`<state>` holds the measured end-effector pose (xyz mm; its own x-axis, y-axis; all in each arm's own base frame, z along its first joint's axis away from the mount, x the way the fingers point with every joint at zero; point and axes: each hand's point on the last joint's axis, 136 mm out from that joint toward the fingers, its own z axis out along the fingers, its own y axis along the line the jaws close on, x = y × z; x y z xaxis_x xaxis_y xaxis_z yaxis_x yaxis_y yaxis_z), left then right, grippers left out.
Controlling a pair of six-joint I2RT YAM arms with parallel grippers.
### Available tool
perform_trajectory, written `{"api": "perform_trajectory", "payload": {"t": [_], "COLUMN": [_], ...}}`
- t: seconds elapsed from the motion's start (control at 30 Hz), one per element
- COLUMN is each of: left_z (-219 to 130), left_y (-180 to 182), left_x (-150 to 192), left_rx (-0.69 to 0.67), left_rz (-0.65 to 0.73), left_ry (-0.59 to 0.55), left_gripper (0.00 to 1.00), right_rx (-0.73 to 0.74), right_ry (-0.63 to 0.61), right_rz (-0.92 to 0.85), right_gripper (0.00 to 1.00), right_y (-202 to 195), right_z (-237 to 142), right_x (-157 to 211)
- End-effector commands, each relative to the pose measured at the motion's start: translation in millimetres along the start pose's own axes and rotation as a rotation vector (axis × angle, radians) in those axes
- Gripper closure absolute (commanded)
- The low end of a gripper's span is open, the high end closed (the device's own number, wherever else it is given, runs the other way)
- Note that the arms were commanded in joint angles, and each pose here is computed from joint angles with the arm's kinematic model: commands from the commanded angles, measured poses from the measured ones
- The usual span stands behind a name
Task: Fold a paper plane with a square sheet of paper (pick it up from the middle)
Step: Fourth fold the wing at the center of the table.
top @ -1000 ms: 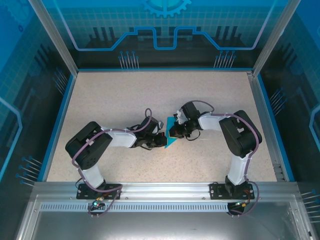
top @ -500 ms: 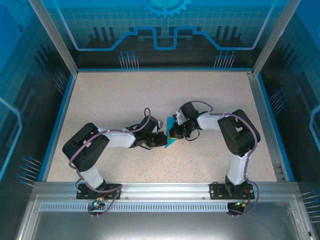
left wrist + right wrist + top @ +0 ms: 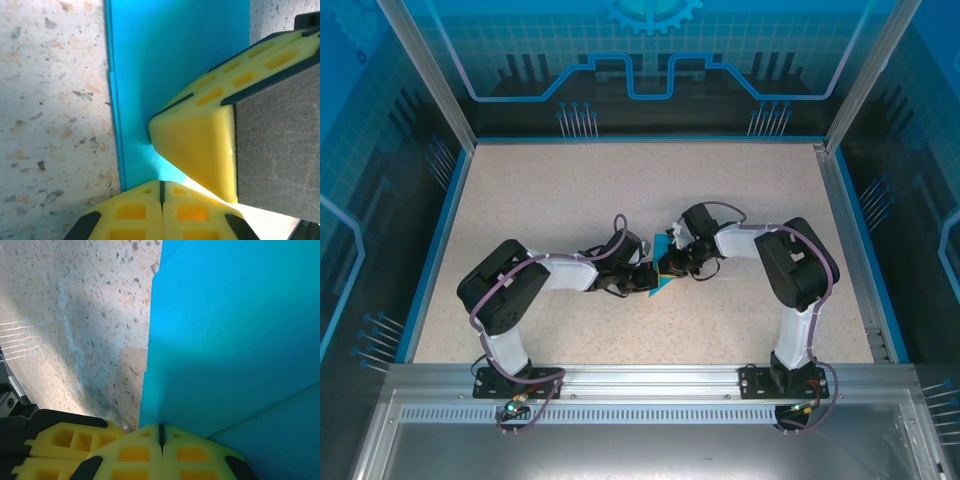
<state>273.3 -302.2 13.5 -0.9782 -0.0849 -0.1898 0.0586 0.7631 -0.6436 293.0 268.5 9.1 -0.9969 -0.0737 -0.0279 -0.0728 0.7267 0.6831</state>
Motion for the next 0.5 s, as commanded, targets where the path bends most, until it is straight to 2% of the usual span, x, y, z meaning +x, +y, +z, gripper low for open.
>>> {"api": "perform_trajectory", "payload": {"t": [0.0, 0.23, 0.47], "left_z": [2, 1, 3], "left_y": [47, 64, 71], "left_x": [36, 53, 59], "left_rx": [-0.148, -0.176, -0.179], "left_rz": [-0.051, -0.087, -0.106], "left_ry": [0.089, 0.113, 0.121], "left_gripper": [0.99, 1.0, 1.0], "right_rx": [0.123, 0.105, 0.148], "right_ry": [-0.009, -0.101, -0.172], "right_rz": [0.072, 0.092, 0.108], "right_gripper": [0.96, 0.96, 0.96], "right_y": [-47, -62, -78], "right_z": [5, -11, -30], "right_x": [-5, -46, -79]}}
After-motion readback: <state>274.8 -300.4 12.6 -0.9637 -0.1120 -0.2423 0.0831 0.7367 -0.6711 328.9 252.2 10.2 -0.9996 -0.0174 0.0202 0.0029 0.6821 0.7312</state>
